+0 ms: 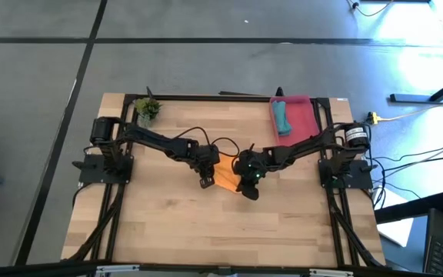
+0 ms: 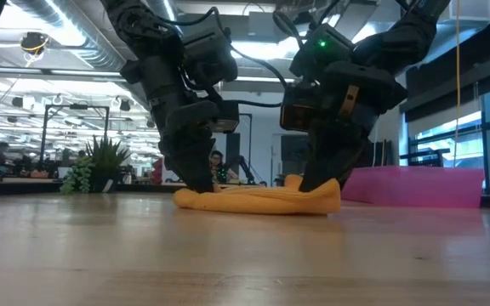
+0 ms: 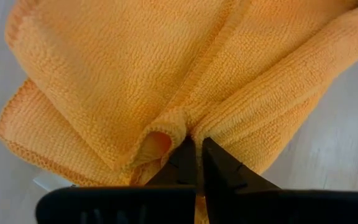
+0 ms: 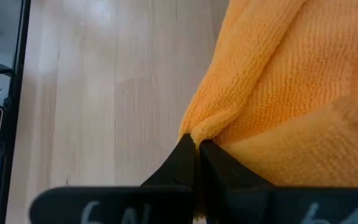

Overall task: Roll microfiber towels into tight, uniform cylinder then place into a basket
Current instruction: Roll the yellow microfiber cloth on the table

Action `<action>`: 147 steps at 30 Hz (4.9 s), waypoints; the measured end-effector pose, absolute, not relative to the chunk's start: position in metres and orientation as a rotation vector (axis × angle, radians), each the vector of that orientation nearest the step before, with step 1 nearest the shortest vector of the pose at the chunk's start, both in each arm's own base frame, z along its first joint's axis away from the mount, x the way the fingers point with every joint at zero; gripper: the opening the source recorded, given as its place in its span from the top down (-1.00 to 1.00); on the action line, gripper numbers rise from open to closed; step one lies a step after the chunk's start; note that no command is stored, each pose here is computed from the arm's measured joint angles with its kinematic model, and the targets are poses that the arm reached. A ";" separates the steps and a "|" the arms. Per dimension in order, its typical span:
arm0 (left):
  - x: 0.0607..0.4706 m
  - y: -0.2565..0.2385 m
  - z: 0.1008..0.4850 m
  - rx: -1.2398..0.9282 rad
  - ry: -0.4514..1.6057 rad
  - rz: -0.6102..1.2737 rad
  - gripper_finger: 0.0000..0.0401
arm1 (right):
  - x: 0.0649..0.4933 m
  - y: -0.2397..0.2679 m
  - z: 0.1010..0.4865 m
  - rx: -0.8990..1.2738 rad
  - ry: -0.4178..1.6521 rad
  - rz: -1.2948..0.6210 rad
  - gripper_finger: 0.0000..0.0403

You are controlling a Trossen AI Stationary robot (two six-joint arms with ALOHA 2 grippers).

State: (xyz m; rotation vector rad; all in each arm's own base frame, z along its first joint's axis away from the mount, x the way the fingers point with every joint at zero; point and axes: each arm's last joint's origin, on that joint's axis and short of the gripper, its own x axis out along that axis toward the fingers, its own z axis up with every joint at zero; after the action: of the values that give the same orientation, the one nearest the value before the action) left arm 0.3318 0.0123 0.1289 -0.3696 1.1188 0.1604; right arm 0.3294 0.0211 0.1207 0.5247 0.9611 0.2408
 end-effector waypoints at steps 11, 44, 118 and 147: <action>0.332 0.012 0.129 -0.373 1.122 0.156 1.00 | 0.326 0.011 0.128 0.492 0.956 0.254 0.96; 0.331 0.012 0.128 -0.370 1.128 0.157 1.00 | 0.315 -0.024 0.147 0.395 0.934 -0.049 0.96; 0.325 -0.047 0.128 -0.255 1.157 0.141 1.00 | 0.317 0.021 0.127 0.370 1.033 0.085 0.78; 0.324 -0.047 0.127 -0.253 1.165 0.144 1.00 | 0.324 0.008 0.181 0.205 1.006 -0.032 0.36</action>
State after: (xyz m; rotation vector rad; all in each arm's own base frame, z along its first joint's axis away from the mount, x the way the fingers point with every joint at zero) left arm 0.3243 -0.0468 0.1271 -0.2530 1.1655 0.1445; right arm 0.3240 0.0078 0.1808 0.2049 1.0061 -0.0323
